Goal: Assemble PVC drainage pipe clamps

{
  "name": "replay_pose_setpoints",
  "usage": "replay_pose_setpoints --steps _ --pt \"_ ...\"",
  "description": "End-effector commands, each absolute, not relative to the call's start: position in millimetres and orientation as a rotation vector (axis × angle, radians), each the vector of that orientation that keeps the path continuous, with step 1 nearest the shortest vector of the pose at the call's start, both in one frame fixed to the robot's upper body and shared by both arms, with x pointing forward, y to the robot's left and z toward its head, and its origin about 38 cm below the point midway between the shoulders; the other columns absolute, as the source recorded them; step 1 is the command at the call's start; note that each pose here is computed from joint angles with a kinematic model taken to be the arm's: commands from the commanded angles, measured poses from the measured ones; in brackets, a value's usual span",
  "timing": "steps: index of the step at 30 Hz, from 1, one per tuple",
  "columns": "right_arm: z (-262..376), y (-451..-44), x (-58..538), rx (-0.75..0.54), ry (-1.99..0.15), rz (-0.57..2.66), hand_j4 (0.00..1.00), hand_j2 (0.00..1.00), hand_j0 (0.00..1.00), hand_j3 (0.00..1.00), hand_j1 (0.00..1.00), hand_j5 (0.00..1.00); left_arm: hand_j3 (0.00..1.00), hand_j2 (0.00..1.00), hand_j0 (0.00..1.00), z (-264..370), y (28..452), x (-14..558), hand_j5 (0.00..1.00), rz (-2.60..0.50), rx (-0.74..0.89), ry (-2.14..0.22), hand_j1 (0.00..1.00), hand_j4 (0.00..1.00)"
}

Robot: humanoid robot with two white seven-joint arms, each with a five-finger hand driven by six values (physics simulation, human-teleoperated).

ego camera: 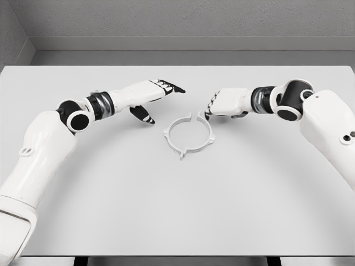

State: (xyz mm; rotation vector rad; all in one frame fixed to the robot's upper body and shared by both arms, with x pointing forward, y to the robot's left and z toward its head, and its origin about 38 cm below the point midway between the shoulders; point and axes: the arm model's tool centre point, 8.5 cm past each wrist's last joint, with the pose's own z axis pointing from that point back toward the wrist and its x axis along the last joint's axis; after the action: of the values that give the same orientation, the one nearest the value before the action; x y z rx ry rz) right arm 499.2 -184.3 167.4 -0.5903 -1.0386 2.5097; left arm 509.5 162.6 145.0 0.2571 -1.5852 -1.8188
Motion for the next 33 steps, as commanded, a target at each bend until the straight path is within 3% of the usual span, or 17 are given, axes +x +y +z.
replay_pose_setpoints --steps 1,24,33 --pt "168 -178 499 -0.584 -1.055 2.509 0.75 0.75 0.75 0.75 0.75 0.75 1.0 1.0 1.0 147 163 510 1.0 -1.811 0.257 -1.593 1.0 1.0" --pt "173 -171 498 -0.59 -1.084 2.516 0.75 0.75 0.75 0.75 0.75 0.75 1.0 1.0 1.0 131 170 504 1.0 -1.807 0.239 -1.556 1.0 1.0" --pt "177 -189 501 -0.616 -1.051 2.5 0.75 0.75 0.75 0.75 0.75 0.75 1.0 1.0 1.0 135 159 503 1.0 -1.81 0.229 -1.581 1.0 1.0"
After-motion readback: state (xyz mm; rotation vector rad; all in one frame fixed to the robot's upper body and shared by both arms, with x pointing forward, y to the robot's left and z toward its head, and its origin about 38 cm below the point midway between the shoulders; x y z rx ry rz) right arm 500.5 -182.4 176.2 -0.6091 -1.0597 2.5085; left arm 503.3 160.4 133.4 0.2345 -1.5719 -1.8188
